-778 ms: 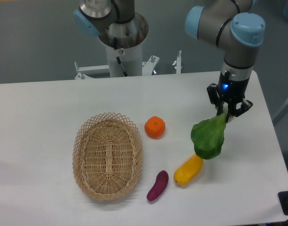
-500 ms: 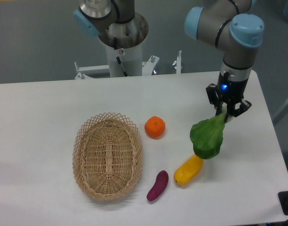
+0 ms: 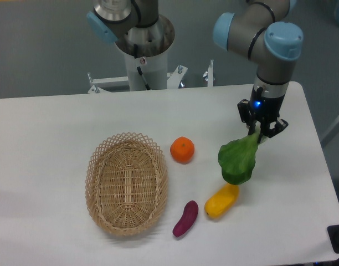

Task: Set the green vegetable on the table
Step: 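Lower the held green bok choy onto the table beside the orange, then open the gripper to release the bok choy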

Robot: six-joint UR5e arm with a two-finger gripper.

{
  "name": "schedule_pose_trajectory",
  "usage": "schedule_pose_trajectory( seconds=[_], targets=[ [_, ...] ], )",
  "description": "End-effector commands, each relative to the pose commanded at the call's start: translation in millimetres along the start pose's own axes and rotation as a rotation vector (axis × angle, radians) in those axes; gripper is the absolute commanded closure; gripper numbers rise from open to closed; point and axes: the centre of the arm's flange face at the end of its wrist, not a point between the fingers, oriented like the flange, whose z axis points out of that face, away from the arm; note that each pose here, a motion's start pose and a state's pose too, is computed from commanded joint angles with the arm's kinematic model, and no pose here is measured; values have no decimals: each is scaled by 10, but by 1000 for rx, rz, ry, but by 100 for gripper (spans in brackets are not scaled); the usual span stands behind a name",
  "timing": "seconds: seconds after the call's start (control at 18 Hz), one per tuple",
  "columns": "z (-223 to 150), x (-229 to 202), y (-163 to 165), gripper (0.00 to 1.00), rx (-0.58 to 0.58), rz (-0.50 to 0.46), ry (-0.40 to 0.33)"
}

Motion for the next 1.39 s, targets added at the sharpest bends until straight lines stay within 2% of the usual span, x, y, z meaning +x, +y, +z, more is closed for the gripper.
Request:
schedule_pose_trajectory(
  seconds=[0.17, 0.39, 0.61, 0.89, 0.94, 1.0, 1.06, 1.17, 1.39],
  targets=[
    [133, 94, 52, 64, -23, 63, -7],
    [289, 235, 362, 64, -23, 156, 25],
    [391, 283, 339, 64, -17, 178, 47],
    [520, 319, 253, 63, -14, 150, 47],
    [521, 319, 253, 58, -14, 150, 47],
    [515, 313, 252, 46, -15, 150, 46],
    [508, 306, 250, 29, -14, 151, 42],
    [485, 283, 249, 2, -15, 152, 36],
    [363, 245, 271, 0, -23, 146, 13]
  ],
)
